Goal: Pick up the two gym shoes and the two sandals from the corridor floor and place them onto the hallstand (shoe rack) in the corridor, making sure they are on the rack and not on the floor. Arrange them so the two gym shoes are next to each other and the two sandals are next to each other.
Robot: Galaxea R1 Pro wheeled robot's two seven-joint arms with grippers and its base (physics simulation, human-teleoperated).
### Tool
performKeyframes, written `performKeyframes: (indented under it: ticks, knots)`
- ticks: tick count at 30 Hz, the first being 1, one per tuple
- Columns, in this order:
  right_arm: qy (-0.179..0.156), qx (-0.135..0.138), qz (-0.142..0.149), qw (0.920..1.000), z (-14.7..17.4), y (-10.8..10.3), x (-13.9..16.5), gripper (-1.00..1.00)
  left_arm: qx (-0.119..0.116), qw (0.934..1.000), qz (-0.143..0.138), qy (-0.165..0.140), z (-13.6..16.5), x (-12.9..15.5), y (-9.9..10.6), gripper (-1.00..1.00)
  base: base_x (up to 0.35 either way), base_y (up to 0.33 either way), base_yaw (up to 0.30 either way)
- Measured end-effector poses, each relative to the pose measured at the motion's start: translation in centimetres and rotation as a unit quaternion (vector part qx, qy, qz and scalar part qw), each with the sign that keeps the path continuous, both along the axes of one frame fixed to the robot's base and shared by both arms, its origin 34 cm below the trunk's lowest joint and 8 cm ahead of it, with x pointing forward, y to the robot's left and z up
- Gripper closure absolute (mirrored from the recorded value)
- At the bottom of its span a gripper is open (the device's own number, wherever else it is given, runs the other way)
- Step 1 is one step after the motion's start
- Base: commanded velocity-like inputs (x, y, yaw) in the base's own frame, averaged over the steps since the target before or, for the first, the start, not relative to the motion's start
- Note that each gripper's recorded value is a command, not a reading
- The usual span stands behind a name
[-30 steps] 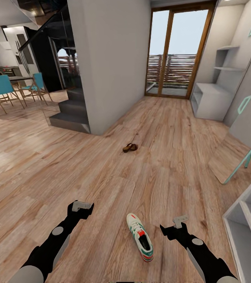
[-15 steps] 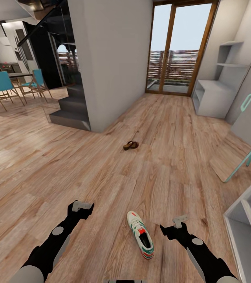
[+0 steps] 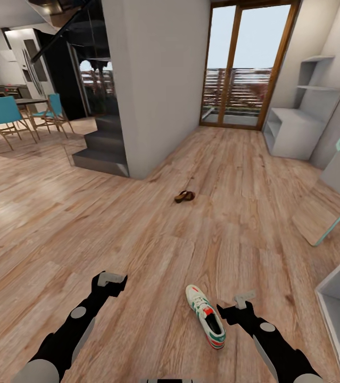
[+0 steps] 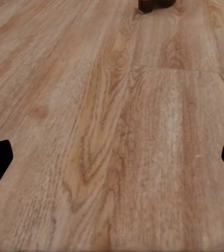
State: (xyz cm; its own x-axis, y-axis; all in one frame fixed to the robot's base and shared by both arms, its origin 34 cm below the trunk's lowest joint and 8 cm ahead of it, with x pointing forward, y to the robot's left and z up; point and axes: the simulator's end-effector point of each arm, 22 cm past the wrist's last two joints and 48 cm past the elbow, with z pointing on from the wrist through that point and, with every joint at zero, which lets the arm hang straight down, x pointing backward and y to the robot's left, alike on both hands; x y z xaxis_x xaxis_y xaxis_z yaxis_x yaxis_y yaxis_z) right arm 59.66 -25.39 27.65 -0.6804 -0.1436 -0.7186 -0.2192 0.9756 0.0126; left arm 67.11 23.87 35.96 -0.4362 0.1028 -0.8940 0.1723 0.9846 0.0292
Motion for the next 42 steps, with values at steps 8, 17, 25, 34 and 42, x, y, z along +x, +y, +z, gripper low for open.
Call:
performKeyframes:
  ticks: [8, 17, 25, 34, 42]
  knots:
    - [0.000, 0.000, 0.000, 1.0000, 0.0, 0.0, 0.0, -1.00, 0.002, 1.0000, -0.002, 0.000, 0.0, 0.0, -0.1, -1.00, -0.020, 0.058, 0.000]
    - [0.000, -0.001, 0.000, 1.0000, 0.0, 0.0, 0.0, -1.00, 0.002, 1.0000, -0.002, 0.000, 0.0, 0.0, -0.1, -1.00, -0.043, 0.074, 0.000]
    - [0.000, -0.002, 0.000, 1.0000, 0.0, 0.0, 0.0, -1.00, 0.001, 1.0000, -0.002, 0.000, 0.0, 0.0, -0.1, -1.00, -0.116, 0.193, 0.000]
    - [0.000, -0.002, 0.001, 1.0000, 0.1, 0.0, 0.0, -1.00, 0.001, 1.0000, -0.002, -0.001, 0.1, 0.0, -0.1, -1.00, -0.017, 0.025, 0.000]
    - [-0.002, -0.003, 0.000, 1.0000, 0.2, -0.1, 0.2, -1.00, -0.002, 0.9999, -0.007, -0.012, 1.1, 0.9, -1.0, -1.00, 0.000, 0.000, 0.000]
